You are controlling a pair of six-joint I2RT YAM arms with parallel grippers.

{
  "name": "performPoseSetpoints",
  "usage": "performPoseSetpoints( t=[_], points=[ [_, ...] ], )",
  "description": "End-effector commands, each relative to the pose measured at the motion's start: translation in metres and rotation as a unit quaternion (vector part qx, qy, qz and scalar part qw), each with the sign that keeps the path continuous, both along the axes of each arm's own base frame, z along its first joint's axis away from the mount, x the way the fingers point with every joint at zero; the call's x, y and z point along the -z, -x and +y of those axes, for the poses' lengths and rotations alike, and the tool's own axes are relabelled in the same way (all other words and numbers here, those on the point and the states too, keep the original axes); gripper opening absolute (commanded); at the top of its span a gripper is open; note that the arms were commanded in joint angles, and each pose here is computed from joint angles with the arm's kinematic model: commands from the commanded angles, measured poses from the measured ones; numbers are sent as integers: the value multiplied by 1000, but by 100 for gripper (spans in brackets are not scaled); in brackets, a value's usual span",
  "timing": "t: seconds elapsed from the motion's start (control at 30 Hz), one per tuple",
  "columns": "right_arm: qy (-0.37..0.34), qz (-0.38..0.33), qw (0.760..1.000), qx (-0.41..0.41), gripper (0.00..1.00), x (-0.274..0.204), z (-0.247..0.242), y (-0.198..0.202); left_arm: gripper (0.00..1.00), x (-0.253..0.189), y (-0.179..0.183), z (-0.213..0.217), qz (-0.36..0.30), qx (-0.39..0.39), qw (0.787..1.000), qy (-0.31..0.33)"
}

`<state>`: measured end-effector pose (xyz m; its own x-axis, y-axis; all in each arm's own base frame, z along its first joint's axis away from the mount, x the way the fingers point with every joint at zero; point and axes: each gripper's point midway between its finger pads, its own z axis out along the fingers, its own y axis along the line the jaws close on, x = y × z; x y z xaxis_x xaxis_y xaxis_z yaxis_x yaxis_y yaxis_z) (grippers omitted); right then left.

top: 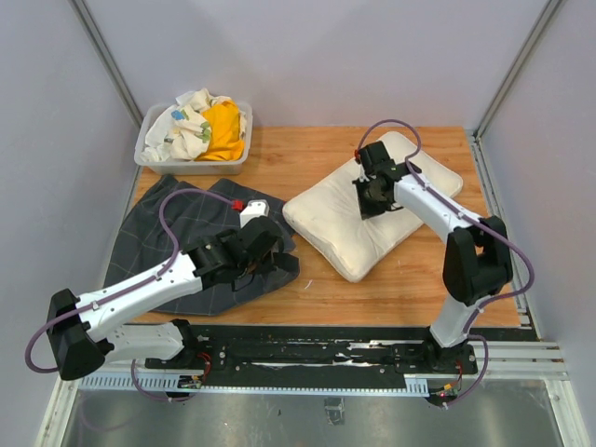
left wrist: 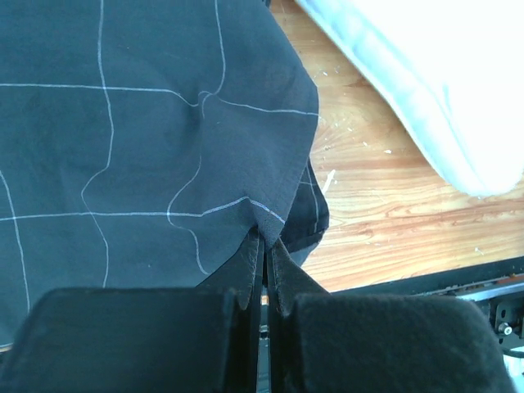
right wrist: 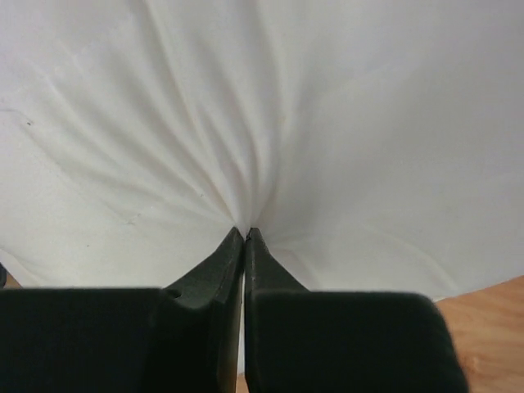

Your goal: Put the pillow into the pillowcase

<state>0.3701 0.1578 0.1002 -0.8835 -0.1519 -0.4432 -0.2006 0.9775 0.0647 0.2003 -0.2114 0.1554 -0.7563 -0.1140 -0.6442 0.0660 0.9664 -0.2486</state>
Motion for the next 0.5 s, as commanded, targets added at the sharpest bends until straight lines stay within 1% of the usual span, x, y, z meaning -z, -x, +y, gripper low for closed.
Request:
performPoseSetpoints(
  t=[0.0, 0.2, 0.37, 0.47],
  points=[
    [31, 20, 999, -20, 1, -12, -14, 49, 0, -2, -5, 9, -9, -11, 1000, -3],
    [27, 3, 999, -28, 1, -27, -27, 89, 0, 2, -13, 26, -7, -37, 999, -26],
    [19, -17, 999, -38, 1, -42, -32, 109, 0, 6, -17, 39, -3, -52, 997, -53],
    [12, -24, 998, -55, 1, -50, -28, 119, 0, 6, -19, 38, -4, -51, 997, -50]
  ],
)
